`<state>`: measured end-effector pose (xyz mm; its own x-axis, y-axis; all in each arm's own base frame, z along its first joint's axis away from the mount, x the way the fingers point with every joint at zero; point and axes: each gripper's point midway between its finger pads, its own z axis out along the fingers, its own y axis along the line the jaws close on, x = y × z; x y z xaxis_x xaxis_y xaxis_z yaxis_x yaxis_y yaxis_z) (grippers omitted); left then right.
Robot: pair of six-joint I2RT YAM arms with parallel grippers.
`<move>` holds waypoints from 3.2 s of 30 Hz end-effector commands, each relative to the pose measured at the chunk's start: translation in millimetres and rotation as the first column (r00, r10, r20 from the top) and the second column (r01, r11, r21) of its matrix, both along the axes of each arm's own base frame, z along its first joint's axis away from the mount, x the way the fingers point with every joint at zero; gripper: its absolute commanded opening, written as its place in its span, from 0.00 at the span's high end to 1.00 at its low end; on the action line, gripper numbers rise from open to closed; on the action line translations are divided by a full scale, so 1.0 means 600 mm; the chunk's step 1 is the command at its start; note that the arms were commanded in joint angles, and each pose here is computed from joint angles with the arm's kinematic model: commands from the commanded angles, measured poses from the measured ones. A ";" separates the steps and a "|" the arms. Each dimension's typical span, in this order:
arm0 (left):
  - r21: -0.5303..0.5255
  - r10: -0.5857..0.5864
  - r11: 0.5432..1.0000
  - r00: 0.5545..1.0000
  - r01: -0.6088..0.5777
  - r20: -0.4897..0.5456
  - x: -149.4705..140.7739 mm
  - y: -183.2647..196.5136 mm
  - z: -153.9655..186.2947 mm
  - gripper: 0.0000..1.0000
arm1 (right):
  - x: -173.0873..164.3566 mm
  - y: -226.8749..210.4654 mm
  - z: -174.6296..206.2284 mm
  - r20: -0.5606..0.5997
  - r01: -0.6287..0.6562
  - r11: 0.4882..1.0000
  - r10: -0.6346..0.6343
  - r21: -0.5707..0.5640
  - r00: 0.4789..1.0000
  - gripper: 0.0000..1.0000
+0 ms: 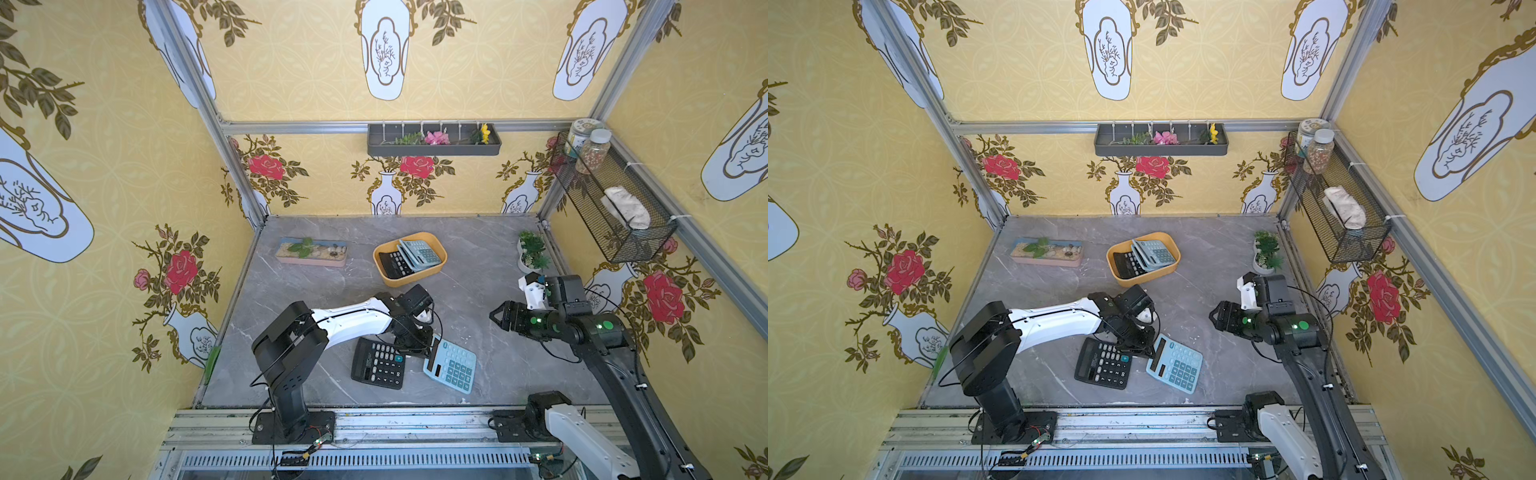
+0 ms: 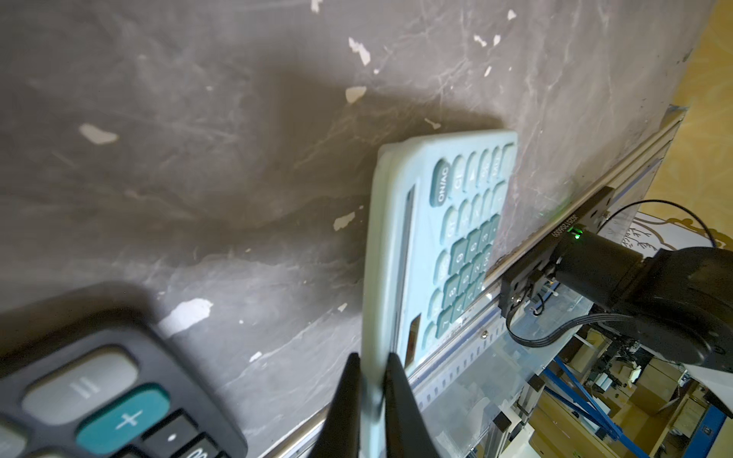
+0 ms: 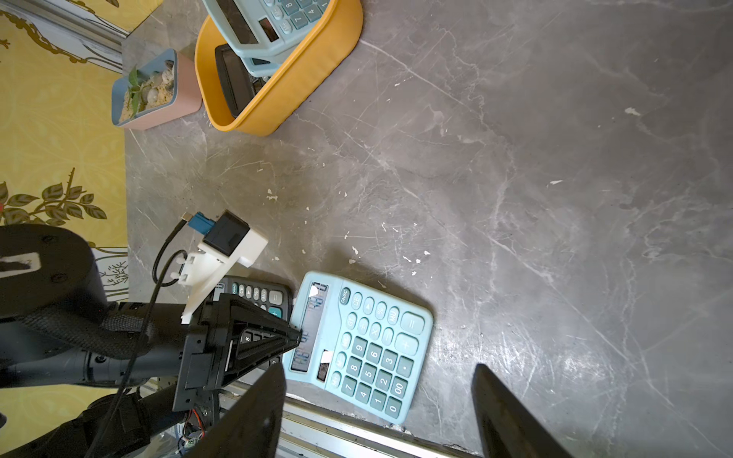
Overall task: Put the calculator in the storage box
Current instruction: Pick up the calculator at the center of the board, then place the calculator in the storage box.
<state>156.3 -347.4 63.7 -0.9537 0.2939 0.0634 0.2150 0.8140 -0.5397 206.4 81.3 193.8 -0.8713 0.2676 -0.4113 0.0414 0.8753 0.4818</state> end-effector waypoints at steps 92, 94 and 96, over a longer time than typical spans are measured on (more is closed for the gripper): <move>0.182 0.652 0.691 0.712 -0.699 0.261 0.472 0.210 0.157 1.00 | 0.043 0.010 -0.013 0.001 -0.008 1.000 0.008 0.021 1.000 0.26; 0.191 0.646 0.694 0.717 -0.695 0.261 0.473 0.207 0.153 1.00 | 0.043 0.011 -0.015 -0.001 -0.010 1.000 0.010 0.019 1.000 0.26; 0.196 0.643 0.694 0.719 -0.692 0.263 0.475 0.206 0.149 1.00 | 0.043 0.010 -0.015 -0.001 -0.009 1.000 0.009 0.019 1.000 0.26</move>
<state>442.2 -222.6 157.7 -0.8841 -0.4452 -0.1420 -0.3888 0.8694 -0.3050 227.3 87.9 182.9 -0.8843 0.2695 -0.3814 0.0473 0.8642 0.5010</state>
